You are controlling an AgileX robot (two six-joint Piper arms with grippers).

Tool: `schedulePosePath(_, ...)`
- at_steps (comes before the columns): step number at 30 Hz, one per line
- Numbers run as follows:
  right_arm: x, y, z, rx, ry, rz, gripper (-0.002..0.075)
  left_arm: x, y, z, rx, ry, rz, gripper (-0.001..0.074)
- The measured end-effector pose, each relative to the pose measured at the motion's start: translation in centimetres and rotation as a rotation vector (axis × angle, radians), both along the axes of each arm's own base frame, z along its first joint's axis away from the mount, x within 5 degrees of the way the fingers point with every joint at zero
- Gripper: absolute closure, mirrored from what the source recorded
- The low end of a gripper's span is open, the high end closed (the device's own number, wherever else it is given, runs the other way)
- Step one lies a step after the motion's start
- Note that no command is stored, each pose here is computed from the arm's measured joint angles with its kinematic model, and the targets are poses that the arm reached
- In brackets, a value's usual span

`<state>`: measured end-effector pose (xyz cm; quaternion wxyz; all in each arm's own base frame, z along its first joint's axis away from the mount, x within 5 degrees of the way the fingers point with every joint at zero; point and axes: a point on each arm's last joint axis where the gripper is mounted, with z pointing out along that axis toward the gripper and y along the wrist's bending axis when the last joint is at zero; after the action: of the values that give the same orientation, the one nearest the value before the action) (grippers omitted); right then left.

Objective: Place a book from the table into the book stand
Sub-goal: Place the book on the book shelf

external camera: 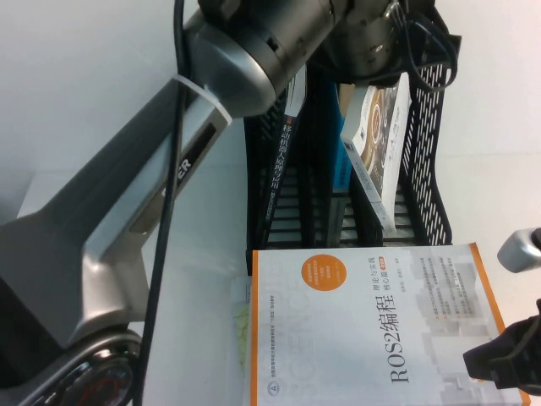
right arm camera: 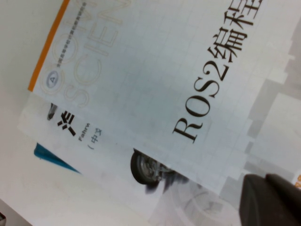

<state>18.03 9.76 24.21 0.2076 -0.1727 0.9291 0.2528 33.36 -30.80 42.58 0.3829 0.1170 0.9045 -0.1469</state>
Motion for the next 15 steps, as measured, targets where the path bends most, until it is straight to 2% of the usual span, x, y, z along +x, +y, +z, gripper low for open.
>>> schedulePosePath(5, -0.1, 0.0, 0.0, 0.001, 0.008, 0.003, 0.0729, 2.0, -0.4, -1.2, -0.014, -0.052, 0.013, 0.0637)
schedulePosePath(15, -0.1, 0.0, 0.0, 0.002, 0.012, 0.002, 0.0729, 3.0, 0.2, -1.6, -0.031, -0.053, 0.032, 0.0637)
